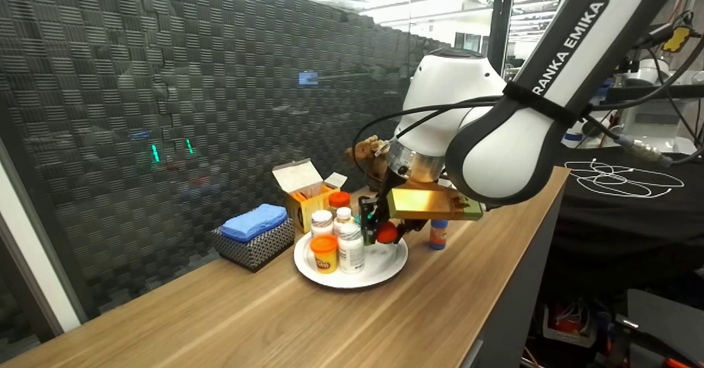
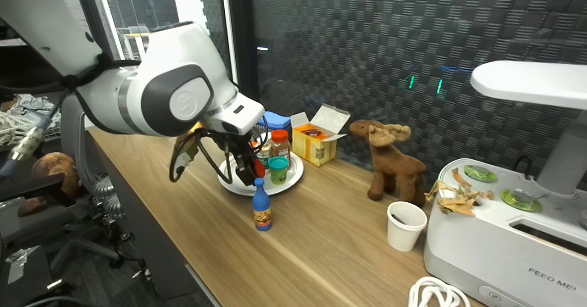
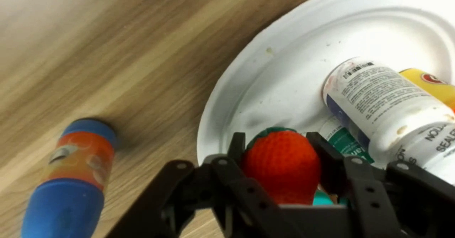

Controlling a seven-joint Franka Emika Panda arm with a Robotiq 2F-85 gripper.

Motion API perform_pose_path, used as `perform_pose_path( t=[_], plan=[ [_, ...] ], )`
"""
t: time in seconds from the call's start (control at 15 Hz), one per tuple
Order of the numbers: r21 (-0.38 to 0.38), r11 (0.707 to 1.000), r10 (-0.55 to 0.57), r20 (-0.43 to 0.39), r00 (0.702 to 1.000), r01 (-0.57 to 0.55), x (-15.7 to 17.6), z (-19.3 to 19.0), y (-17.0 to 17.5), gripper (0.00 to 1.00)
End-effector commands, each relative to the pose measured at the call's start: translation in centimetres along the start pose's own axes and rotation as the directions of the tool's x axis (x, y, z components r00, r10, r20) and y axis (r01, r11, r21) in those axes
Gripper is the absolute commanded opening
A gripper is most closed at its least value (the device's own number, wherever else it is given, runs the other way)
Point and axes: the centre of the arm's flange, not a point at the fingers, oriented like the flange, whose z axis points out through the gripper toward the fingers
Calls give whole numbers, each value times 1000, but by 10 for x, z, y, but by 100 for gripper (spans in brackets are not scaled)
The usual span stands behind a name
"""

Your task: Place the bottles and orange plush toy on the white plate

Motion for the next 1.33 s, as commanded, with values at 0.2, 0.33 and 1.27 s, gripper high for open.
perform_pose_path(
  t=[0.2,0.33,1.27],
  plan=[
    [-6,1000,22,-11,1000,-22,6,2,-8,81],
    [4,1000,30,-25,999,-30,5,-5,-6,96],
    [-104,995,-3,-138,990,-11,29,-146,11,100]
  ],
)
